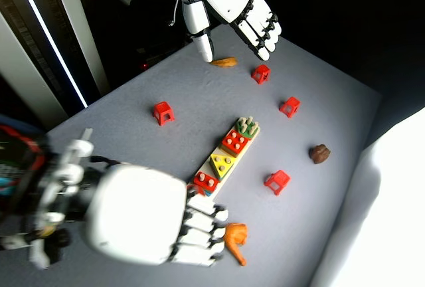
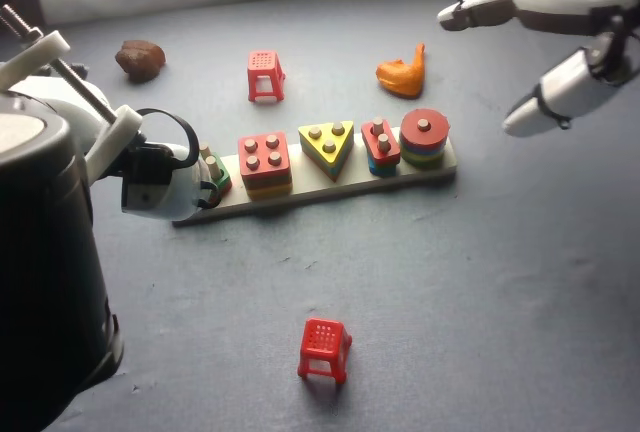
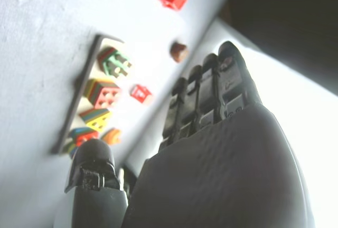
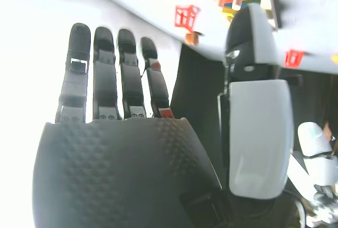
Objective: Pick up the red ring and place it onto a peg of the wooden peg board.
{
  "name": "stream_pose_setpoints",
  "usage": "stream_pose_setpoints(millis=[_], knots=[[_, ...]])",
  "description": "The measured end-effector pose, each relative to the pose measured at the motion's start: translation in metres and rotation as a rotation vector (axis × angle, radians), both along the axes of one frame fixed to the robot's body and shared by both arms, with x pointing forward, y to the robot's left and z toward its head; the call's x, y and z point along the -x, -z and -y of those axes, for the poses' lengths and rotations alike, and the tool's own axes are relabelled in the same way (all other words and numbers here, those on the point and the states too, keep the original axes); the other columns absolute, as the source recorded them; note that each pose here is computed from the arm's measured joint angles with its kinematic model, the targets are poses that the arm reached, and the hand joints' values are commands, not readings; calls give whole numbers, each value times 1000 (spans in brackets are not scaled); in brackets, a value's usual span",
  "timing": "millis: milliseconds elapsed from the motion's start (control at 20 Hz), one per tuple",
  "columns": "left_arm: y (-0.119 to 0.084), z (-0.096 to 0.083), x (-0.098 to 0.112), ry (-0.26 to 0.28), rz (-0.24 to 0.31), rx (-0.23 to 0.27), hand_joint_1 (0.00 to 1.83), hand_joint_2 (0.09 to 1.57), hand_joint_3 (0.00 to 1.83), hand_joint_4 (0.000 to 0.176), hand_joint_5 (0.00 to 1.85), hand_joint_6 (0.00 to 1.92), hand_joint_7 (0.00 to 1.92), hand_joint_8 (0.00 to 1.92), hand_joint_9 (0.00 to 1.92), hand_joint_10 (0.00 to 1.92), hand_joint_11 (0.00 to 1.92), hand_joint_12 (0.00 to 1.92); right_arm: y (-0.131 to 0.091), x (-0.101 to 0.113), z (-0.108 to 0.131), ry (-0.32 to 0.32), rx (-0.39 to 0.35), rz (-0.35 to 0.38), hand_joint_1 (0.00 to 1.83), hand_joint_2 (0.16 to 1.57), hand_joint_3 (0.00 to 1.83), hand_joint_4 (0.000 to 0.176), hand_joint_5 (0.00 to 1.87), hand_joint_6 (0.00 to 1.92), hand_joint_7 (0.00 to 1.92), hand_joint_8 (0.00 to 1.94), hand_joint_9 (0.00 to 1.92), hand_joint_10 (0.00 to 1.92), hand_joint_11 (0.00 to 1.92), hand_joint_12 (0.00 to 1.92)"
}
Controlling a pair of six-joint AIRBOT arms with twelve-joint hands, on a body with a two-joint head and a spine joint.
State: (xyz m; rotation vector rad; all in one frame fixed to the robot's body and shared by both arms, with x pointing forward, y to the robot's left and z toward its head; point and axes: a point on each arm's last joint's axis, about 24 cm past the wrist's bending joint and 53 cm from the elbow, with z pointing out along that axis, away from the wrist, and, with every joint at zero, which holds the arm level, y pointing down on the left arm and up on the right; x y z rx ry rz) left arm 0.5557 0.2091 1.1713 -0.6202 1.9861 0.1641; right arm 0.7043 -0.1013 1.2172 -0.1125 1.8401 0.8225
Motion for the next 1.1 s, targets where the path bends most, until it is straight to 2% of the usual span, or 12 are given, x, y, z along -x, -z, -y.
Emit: stream_pose_setpoints(millis=[100,200,300,550,650,800,900,1050,1100], knots=[[0,-1,0,-2,0,-1,0,1206,0,0,0,0,26,10,5,1,0,0,-1,15,4,-12,4,-9,780,966,0,0,163,0,153,0,137,0,0,519],[0,-1,0,-3,0,-2,0,1202,0,0,0,0,12,2,0,0,0,0,-2,35,17,-17,19,-17,783,959,0,0,177,4,163,3,144,3,0,541],[0,-1,0,-3,1,-2,0,1201,0,0,0,0,4,0,0,0,0,0,-6,51,36,-8,68,15,801,957,0,0,164,0,148,0,133,0,0,508],[-1,-1,0,-3,4,-2,0,1204,0,0,2,1,21,8,0,0,0,0,-20,73,67,35,70,27,803,954,0,0,161,2,164,1,150,3,0,583],[-1,-2,0,-5,5,-4,0,1204,0,0,0,0,27,9,2,1,0,0,-19,78,66,27,72,20,815,948,0,0,158,0,152,0,134,0,0,557],[-2,-1,-1,-3,7,-3,0,1210,2,0,0,0,24,6,3,1,0,0,-15,79,65,26,68,7,814,942,0,0,179,5,176,6,158,9,0,623],[-2,-2,-1,-5,7,-4,0,1208,1,0,2,0,17,1,2,0,1,0,-14,79,69,36,68,0,838,952,2,0,181,2,168,0,144,2,0,579],[-2,-1,-1,-2,7,-3,0,1209,1,0,0,0,4,1,0,0,0,0,-5,81,78,77,72,-3,857,950,0,0,194,3,178,2,160,6,0,645],[-2,-1,-1,-4,7,-4,0,1212,2,0,0,0,0,0,0,0,0,0,-7,81,81,93,66,8,875,956,3,0,199,5,182,3,165,7,0,649]])
